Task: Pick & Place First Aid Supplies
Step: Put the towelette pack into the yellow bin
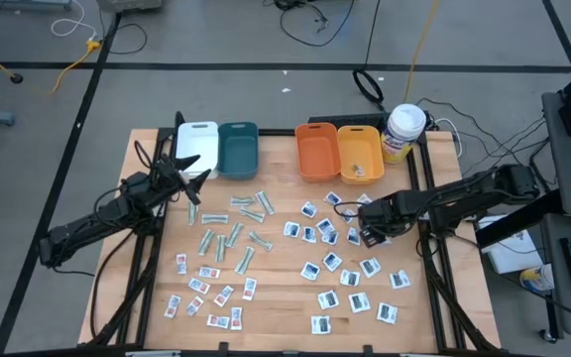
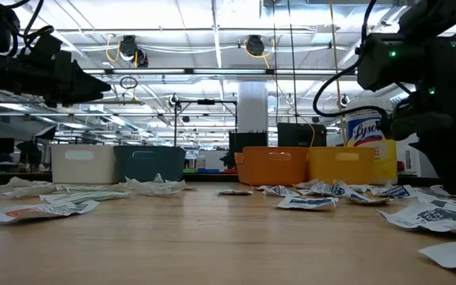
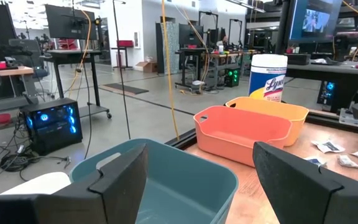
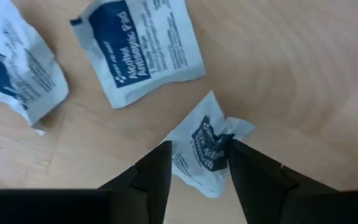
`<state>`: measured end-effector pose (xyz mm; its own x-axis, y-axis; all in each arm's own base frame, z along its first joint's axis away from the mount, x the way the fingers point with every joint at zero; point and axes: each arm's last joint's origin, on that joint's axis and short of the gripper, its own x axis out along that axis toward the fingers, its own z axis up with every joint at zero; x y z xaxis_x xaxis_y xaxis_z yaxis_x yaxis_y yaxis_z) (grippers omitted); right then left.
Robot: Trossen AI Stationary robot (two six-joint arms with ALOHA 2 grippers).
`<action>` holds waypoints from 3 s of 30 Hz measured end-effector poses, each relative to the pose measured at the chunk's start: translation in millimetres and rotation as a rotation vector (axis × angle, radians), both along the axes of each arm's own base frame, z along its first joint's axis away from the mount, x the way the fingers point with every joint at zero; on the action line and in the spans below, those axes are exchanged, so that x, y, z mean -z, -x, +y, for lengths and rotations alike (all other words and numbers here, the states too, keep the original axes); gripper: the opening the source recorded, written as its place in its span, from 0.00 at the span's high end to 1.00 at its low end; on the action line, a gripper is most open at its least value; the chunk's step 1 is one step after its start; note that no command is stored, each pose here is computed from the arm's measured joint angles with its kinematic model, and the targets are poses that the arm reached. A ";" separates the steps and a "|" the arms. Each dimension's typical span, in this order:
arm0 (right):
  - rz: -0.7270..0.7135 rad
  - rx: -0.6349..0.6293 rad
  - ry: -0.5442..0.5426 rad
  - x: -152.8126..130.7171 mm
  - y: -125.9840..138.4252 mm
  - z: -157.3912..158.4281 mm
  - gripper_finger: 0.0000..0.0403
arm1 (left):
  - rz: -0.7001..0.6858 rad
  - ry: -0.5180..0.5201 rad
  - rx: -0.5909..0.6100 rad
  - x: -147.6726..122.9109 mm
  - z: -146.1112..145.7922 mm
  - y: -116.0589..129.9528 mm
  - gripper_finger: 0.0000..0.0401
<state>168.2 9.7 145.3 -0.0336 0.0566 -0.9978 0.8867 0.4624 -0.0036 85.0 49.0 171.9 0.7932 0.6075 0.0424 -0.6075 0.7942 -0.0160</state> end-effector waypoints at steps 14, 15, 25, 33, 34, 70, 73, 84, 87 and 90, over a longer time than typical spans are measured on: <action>-0.031 -0.005 -0.030 -1.1 -2.4 0.9 0.97 | 0.000 0.000 0.000 0.0 0.0 0.0 0.26; -0.035 -0.006 -0.029 -2.2 -3.1 0.9 0.97 | 0.000 0.000 0.000 0.1 0.0 0.0 0.26; -0.147 -0.126 -0.077 -29.0 -23.2 -0.9 0.99 | 0.000 0.000 0.000 0.0 0.0 0.0 0.26; -0.176 -0.241 -0.061 -61.0 -33.3 -18.0 0.99 | 0.000 0.000 0.000 0.0 0.0 0.0 0.26; -0.171 -0.253 -0.060 -64.6 -33.2 -21.1 0.99 | 0.000 0.000 0.000 0.0 0.0 0.0 0.26; -0.044 -0.275 0.056 -96.7 -52.4 -143.1 0.99 | 0.000 0.000 0.000 -0.1 0.0 0.0 0.26; -0.057 -0.276 0.067 -98.6 -56.3 -157.8 0.99 | 0.000 0.000 0.000 0.0 0.0 0.0 0.26; -0.042 -0.270 0.169 -96.5 -64.6 -192.1 0.99 | 0.000 0.000 0.000 0.0 0.0 0.0 0.26; -0.028 -0.264 0.157 -90.9 -65.8 -195.3 0.99 | 0.000 0.000 0.000 0.1 0.0 0.0 0.26; -0.017 -0.266 0.145 -84.1 -69.1 -197.7 0.99 | 0.000 0.000 0.000 0.0 0.0 0.0 0.26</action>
